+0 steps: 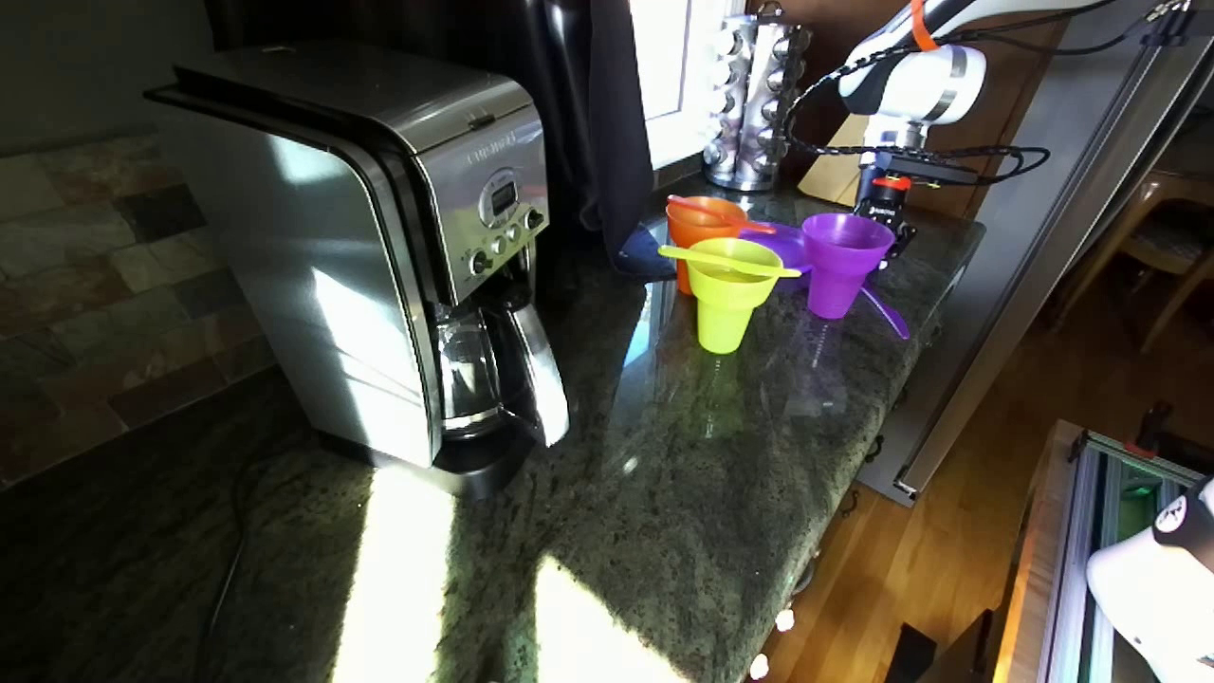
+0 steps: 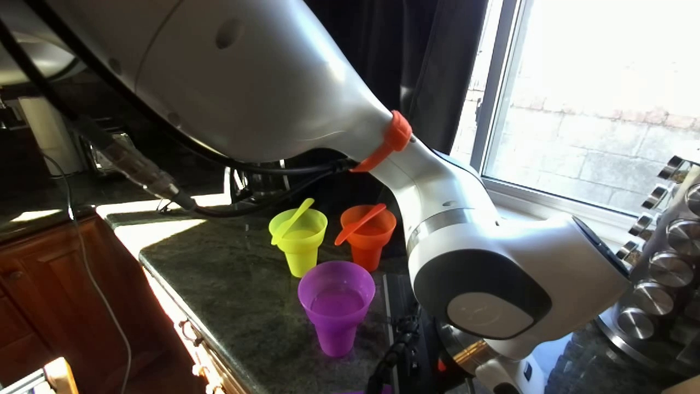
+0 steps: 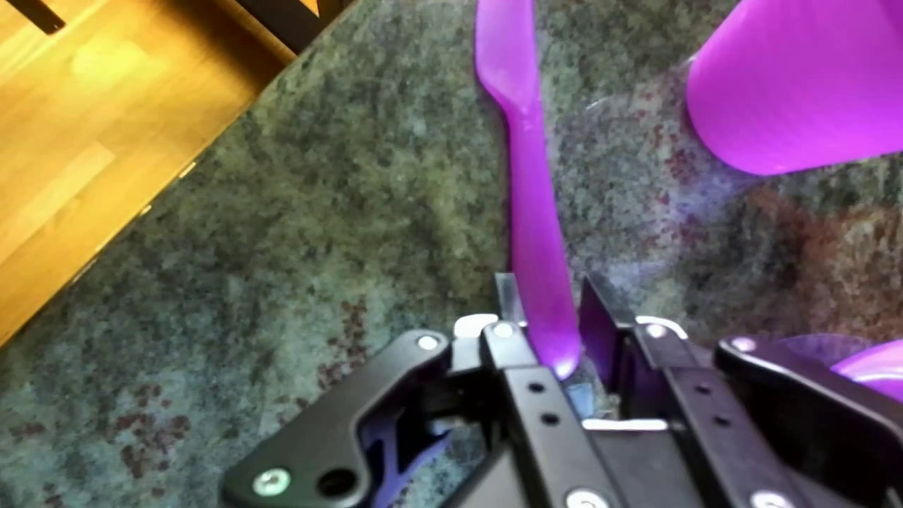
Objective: Stack the purple items on top of each other
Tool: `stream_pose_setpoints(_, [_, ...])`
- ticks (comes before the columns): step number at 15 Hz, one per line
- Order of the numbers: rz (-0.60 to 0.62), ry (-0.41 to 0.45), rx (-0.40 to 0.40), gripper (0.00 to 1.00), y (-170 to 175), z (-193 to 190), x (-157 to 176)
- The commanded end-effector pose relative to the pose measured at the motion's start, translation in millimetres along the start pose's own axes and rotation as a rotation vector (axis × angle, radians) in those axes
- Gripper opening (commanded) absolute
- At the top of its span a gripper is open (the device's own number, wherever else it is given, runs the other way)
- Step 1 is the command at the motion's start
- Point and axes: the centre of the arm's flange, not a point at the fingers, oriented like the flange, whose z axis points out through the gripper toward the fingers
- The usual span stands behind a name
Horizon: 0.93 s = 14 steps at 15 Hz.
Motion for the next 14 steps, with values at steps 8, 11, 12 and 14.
stream_pose_setpoints(8, [-0.015, -0.061, 0.021, 0.0, 10.1, -16.1, 8.6])
stream_pose_setpoints(11, [-0.02, -0.059, 0.014, 0.01, 11.6, -13.7, 10.0])
stream_pose_setpoints(12, [-0.023, -0.053, 0.015, 0.27, 11.3, -13.1, 9.8])
stream_pose_setpoints(14, [-0.039, -0.049, 0.023, 0.3, 9.9, -13.2, 8.4])
